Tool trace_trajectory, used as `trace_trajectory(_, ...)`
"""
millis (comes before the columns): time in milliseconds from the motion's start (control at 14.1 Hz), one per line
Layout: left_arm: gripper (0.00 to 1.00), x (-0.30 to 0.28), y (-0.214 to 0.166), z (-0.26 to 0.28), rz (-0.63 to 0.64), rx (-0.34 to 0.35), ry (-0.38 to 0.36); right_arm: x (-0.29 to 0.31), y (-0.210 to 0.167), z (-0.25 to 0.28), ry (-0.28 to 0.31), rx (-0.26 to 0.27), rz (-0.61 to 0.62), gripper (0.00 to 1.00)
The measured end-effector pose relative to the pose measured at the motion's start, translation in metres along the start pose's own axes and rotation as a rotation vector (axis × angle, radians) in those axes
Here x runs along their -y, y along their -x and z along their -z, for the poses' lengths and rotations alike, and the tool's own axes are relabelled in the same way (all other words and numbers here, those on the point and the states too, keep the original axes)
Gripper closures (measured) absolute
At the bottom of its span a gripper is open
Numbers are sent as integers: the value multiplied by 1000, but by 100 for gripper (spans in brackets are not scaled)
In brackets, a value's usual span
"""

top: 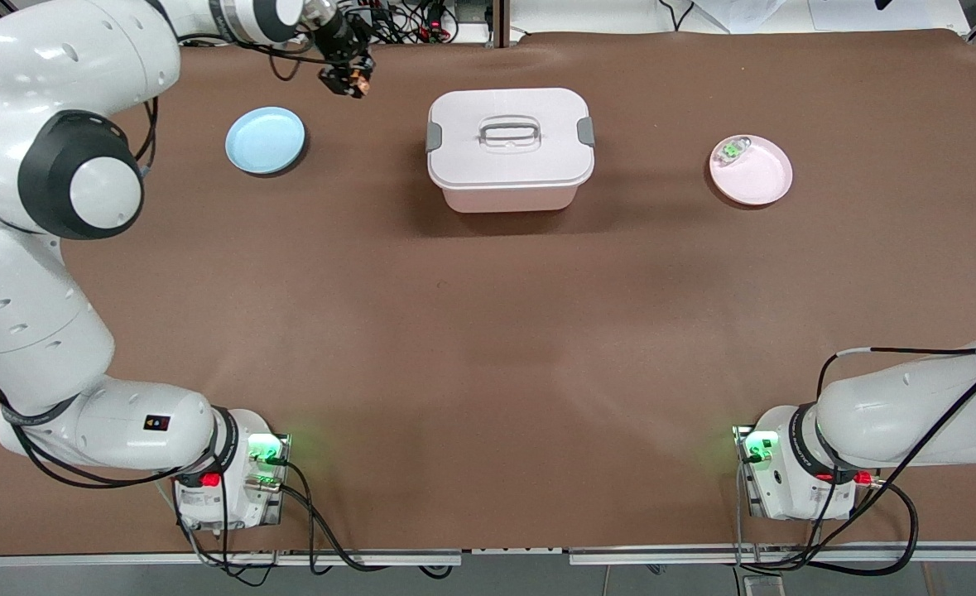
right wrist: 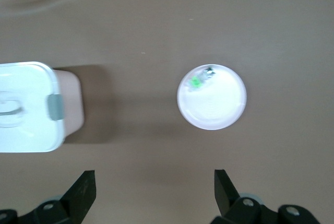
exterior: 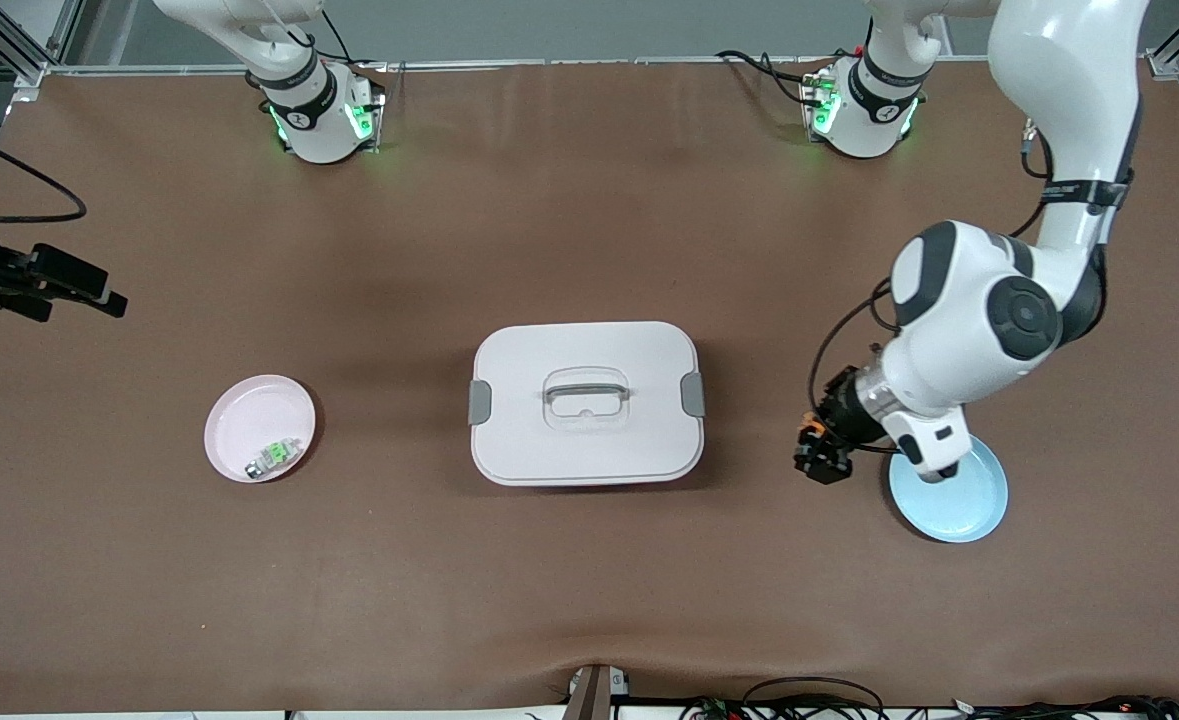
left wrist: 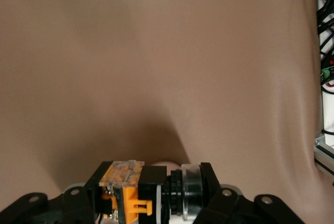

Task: Transfer orange switch to right arm and place
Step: 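Carry the orange switch over the white box while the right gripper approaches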

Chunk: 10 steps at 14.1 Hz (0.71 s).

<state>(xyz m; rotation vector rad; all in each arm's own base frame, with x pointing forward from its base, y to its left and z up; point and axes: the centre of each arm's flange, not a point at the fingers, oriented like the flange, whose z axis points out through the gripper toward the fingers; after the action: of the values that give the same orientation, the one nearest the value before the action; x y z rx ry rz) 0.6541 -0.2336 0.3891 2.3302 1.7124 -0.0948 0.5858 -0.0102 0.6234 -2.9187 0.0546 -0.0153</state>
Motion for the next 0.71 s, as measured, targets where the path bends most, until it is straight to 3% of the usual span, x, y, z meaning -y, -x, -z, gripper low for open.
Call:
trace_trajectory(355,27,-3,66,4,159,22,16,50,5,-1,-105,8,-126,0)
trace_trajectory(498,27,-5,93,10,188,42,26,87,7,1,-151,-19,-179,0)
trace_trajectory(711,27,-5,137,20,235,151,22,123,6,-6,-239,-45,-215,0)
